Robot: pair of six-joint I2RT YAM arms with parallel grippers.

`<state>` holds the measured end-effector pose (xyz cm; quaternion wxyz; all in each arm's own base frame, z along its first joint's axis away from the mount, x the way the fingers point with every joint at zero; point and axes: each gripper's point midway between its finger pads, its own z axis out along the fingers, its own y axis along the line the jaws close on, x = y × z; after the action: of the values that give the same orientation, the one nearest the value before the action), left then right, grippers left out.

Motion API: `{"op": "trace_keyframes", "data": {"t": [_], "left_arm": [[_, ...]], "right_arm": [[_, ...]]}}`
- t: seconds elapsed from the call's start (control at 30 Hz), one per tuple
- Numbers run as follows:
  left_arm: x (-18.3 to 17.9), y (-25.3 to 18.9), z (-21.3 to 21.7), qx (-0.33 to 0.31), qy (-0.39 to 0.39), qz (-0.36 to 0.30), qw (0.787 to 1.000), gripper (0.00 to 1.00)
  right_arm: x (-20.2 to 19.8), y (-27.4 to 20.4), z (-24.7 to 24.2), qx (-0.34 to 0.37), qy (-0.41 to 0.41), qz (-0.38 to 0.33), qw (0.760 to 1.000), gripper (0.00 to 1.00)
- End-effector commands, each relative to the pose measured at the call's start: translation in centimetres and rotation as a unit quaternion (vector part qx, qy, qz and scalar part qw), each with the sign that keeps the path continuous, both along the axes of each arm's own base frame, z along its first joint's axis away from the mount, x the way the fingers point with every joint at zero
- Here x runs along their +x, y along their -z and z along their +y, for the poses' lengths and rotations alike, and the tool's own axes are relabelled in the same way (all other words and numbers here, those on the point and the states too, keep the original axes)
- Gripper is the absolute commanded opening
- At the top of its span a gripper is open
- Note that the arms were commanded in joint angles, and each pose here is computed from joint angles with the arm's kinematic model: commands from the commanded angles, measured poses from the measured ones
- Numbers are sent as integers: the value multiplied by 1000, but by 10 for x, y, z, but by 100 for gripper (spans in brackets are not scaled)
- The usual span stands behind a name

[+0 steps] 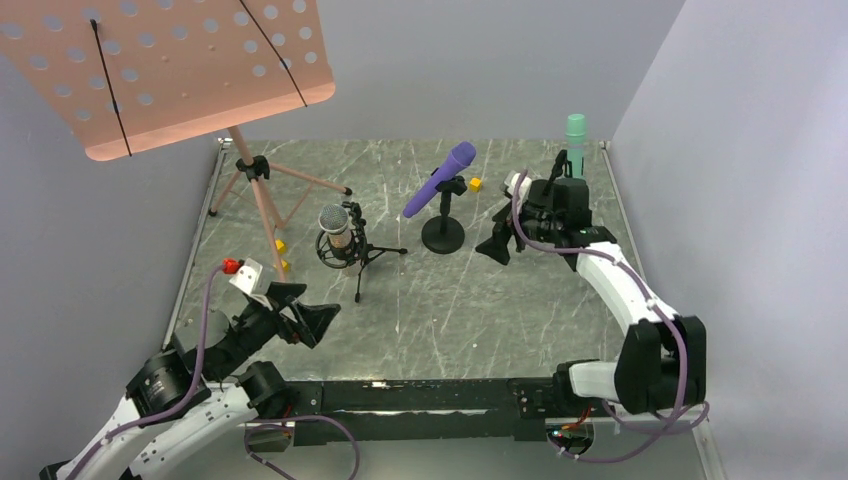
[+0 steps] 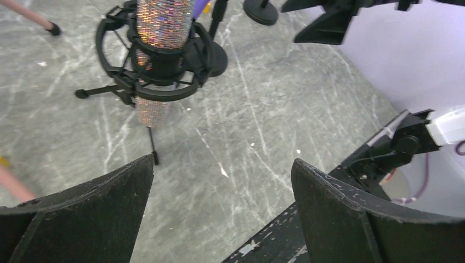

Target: Attach the microphones to the stand

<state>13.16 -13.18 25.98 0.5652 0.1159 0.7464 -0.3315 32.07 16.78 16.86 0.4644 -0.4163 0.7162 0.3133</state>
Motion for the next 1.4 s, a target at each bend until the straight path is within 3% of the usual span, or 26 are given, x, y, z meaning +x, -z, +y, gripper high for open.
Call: {"op": "trace_keyframes", "data": {"t": [0.0, 0.3, 0.47, 0.67, 0.93, 1.17, 1.27, 1.37], "left_arm": [[5, -17, 28, 24, -48, -38, 998, 99], [28, -40, 70, 98, -156, -85, 979, 99], [41, -67, 83, 130, -200, -115, 964, 99], [49, -92, 93, 135, -238, -138, 952, 99], [62, -83, 80, 170, -236, -125, 949, 99], [77, -163, 82, 174, -253, -180, 935, 99], [99, -170, 74, 194, -247, -163, 935, 99], [114, -169, 81, 172, -254, -150, 940, 99]], "right_arm": [[-20, -20, -19, -28, 47, 21, 998, 100], [-26, -75, -57, -13, 161, -43, 986, 100], [-14, -98, -84, 6, 267, -25, 963, 100], [-21, -124, -79, 47, 276, -29, 960, 100], [-29, -133, -76, 68, 276, -35, 958, 100], [-31, -132, -72, 69, 261, -39, 962, 100], [-27, -136, -80, 71, 276, -37, 958, 100], [-25, -139, -85, 71, 295, -32, 952, 100]]}}
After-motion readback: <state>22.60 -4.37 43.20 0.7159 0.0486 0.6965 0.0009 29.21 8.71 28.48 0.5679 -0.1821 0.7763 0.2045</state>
